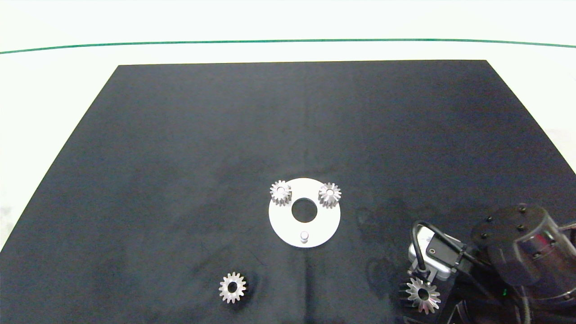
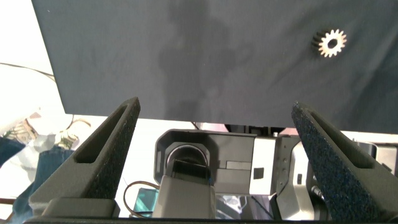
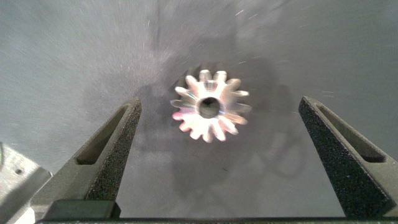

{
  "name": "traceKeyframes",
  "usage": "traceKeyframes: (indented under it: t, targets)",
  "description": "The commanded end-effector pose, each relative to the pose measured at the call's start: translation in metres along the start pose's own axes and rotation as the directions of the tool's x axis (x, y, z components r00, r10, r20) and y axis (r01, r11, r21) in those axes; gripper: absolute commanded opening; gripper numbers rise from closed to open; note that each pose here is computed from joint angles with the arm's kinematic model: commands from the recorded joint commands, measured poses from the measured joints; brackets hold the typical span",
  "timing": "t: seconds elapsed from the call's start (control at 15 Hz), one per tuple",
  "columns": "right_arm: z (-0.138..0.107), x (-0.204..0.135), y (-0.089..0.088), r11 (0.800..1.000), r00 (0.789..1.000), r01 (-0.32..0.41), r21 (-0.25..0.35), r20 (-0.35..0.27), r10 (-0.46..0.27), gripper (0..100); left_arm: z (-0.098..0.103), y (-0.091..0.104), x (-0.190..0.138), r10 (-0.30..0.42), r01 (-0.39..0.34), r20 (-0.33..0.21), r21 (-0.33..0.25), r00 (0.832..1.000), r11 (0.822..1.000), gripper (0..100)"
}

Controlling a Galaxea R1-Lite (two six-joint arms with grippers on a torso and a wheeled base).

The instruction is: Remove an incorrectly installed larger gear and replace it with the correct smaller gear

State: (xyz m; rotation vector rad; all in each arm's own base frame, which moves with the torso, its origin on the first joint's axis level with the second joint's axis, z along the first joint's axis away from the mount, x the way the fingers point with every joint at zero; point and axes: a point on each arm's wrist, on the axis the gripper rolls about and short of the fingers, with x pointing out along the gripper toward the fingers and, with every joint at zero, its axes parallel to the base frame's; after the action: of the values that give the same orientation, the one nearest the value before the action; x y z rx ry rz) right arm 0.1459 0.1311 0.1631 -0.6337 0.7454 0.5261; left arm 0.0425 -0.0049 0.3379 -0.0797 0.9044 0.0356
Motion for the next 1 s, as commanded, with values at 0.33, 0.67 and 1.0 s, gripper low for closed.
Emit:
traceKeyframes:
  t: [0.33,0.67,1.0]
  targets:
    - [0.011,-0.058,-0.065,0.944,0.985,0.169,0.282,-0.006,-0.174,100,0.016,-0.022,0.044,-0.072,0.079,-0.093,0.063,0.993,0.995,100]
    - [0.023,-0.085,-0.092,0.875,0.978,0.207,0.438,-0.093,-0.185,100,0.019,-0.063,0.079,-0.12,0.141,-0.192,0.103,0.974,0.985,100]
    - [0.031,-0.075,-0.097,0.853,0.982,0.19,0.486,-0.101,-0.161,100,0.014,-0.098,0.118,-0.097,0.114,-0.163,0.101,0.982,0.988,100]
